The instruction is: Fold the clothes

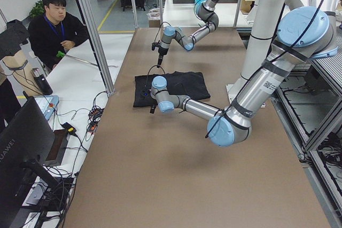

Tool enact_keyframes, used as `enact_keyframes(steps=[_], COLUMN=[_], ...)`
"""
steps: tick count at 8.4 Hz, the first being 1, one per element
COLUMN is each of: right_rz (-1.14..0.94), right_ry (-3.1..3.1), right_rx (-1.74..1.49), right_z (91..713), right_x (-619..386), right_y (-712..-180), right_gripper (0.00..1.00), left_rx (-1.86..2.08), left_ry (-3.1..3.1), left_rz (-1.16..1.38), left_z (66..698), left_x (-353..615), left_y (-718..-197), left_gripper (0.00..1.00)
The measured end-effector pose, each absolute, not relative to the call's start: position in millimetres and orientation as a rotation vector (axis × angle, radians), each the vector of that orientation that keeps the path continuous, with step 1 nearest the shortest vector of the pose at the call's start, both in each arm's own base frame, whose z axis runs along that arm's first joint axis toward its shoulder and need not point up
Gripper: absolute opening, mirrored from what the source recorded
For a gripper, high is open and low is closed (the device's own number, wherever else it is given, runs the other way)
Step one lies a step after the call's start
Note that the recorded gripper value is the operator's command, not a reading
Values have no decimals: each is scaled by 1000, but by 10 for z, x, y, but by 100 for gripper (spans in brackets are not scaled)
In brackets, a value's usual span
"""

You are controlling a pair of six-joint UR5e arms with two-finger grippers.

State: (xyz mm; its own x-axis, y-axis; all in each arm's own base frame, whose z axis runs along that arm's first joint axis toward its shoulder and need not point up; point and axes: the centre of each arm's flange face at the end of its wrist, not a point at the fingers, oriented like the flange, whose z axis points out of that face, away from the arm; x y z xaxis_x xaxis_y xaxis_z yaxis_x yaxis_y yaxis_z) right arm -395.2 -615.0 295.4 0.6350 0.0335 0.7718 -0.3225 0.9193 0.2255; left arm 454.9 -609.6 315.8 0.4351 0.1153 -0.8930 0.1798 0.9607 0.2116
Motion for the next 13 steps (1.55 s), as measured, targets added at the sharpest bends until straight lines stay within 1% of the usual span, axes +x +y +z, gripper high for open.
enact_keyframes(steps=[1,3,4,5,6,8,9,10,11,12,13], right_rz=[214,210,208,207,206,204,202,201,200,200,201], right_ry=[-894,-945,-956,-960,-961,-958,-956,-955,-952,-950,-949], right_rx=[379,417,425,428,430,429,428,428,426,425,424], right_z=[2938,2990,3008,3024,3036,3076,3090,3099,3121,3142,3154], right_x=[-3922,-3875,-3863,-3857,-3854,-3848,-3850,-3851,-3848,-3845,-3840], right_y=[-6127,-6080,-6068,-6061,-6057,-6047,-6042,-6040,-6036,-6032,-6031], right_gripper=[94,94,94,94,94,94,94,94,94,94,94], left_rx=[257,216,217,229,238,242,243,243,243,243,243], left_ry=[1153,1172,1173,1169,1166,1174,1177,1181,1184,1186,1186], left_rz=[-50,-68,-75,-84,-87,-82,-77,-71,-68,-65,-65], left_z=[3145,3128,3088,3063,3047,2982,2950,2913,2890,2877,2878], left_x=[4659,4953,5122,5254,5341,5412,5447,5492,5518,5532,5536], left_y=[-5786,-5338,-5183,-5071,-4998,-4940,-4914,-4877,-4855,-4842,-4836], left_gripper=[100,100,84,49,33,31,29,23,13,0,0])
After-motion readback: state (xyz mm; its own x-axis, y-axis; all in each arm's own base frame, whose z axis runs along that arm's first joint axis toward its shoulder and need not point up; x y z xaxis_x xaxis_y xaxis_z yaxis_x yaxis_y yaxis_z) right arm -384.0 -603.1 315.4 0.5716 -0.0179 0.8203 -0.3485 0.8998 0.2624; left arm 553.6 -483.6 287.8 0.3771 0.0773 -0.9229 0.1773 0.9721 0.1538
